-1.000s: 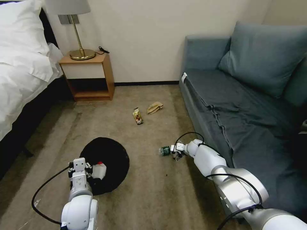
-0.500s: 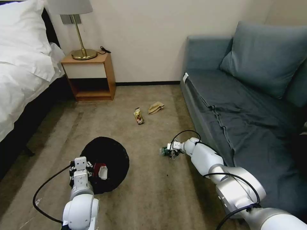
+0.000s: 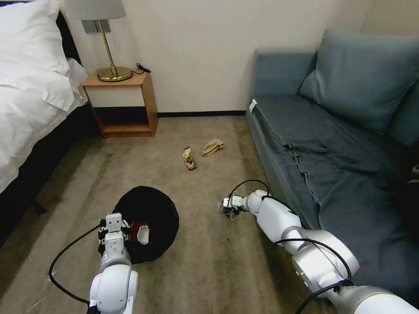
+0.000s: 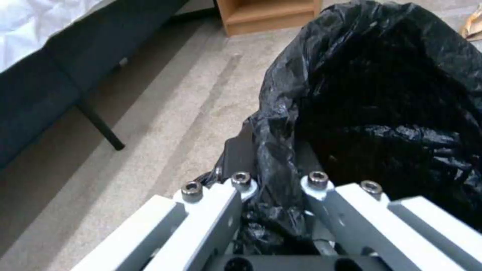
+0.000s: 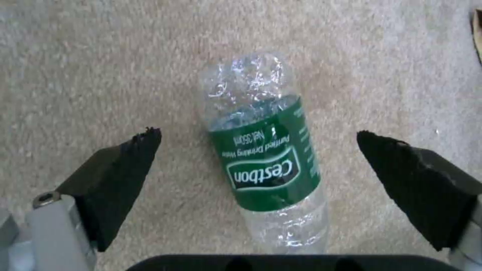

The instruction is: Pick up the trash bin, then pick up the garbage on the floor and place it into the trash bin.

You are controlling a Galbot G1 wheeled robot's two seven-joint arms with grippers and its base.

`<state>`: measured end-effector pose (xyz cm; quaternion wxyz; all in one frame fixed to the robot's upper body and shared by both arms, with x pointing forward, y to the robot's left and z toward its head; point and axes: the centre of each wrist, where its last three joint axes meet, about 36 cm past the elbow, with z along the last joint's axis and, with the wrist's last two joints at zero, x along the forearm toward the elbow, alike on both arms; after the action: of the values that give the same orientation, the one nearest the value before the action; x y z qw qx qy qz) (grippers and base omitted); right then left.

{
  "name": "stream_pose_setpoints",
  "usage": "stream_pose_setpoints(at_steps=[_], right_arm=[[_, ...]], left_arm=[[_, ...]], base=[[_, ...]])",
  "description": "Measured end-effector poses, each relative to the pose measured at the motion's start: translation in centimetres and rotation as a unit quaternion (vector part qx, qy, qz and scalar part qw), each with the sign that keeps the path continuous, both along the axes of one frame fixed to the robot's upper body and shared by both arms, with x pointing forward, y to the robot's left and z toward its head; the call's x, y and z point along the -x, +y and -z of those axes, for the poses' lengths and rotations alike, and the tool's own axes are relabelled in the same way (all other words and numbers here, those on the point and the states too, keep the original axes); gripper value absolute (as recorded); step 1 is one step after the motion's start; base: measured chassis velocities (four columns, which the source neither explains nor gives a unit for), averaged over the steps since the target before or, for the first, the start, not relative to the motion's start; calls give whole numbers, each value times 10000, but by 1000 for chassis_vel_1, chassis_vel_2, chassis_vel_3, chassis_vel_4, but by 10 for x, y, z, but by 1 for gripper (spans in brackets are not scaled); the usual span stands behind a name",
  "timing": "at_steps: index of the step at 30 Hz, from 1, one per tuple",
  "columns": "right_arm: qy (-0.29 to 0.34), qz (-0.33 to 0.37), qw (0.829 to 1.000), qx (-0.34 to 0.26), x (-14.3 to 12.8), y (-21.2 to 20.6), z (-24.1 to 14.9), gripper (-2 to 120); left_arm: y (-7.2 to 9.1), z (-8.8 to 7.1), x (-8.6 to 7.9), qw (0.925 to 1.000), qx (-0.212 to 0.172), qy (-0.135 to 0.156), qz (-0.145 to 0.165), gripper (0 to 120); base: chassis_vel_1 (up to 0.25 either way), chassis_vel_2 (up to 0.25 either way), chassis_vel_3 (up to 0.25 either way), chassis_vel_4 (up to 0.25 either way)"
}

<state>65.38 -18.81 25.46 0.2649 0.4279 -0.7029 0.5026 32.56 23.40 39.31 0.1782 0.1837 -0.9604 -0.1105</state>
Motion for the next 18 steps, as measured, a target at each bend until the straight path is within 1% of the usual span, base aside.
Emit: stream_pose_setpoints(at_steps=[9, 10, 11, 13, 14, 15, 16, 17, 18], right_arm=[[-7, 19, 10000, -43, 0, 2, 0, 100], [10, 32, 10000, -67, 1, 3, 1, 98], [10, 32, 10000, -67, 1, 3, 1, 98], [64, 52, 9999, -88, 3, 3, 4, 88], [64, 52, 9999, -88, 3, 3, 4, 88], [90, 68, 9999, -101, 4, 3, 5, 82], [104, 77, 9999, -109, 5, 3, 6, 80], [114, 84, 9998, -119, 5, 4, 7, 74], [114, 84, 9998, -119, 5, 4, 7, 74]], left_arm=[[-3, -1, 2, 10000, -59, -41, 46, 4], [-4, -1, 2, 10000, -60, -45, 50, 4], [-4, -1, 2, 10000, -60, -45, 50, 4], [-6, 0, 1, 9999, -60, -42, 78, 4], [-6, 0, 1, 9999, -60, -42, 78, 4], [-7, 0, 1, 9999, -57, -39, 88, 4], [-7, 0, 1, 9999, -56, -41, 92, 4], [-7, 0, 0, 9999, -56, -44, 94, 4], [-7, 0, 0, 9999, -56, -44, 94, 4]], base=[[0, 0, 0, 0], [0, 0, 0, 0], [0, 0, 0, 0], [0, 0, 0, 0], [0, 0, 0, 0], [0, 0, 0, 0], [0, 0, 0, 0], [0, 0, 0, 0], [0, 0, 0, 0]])
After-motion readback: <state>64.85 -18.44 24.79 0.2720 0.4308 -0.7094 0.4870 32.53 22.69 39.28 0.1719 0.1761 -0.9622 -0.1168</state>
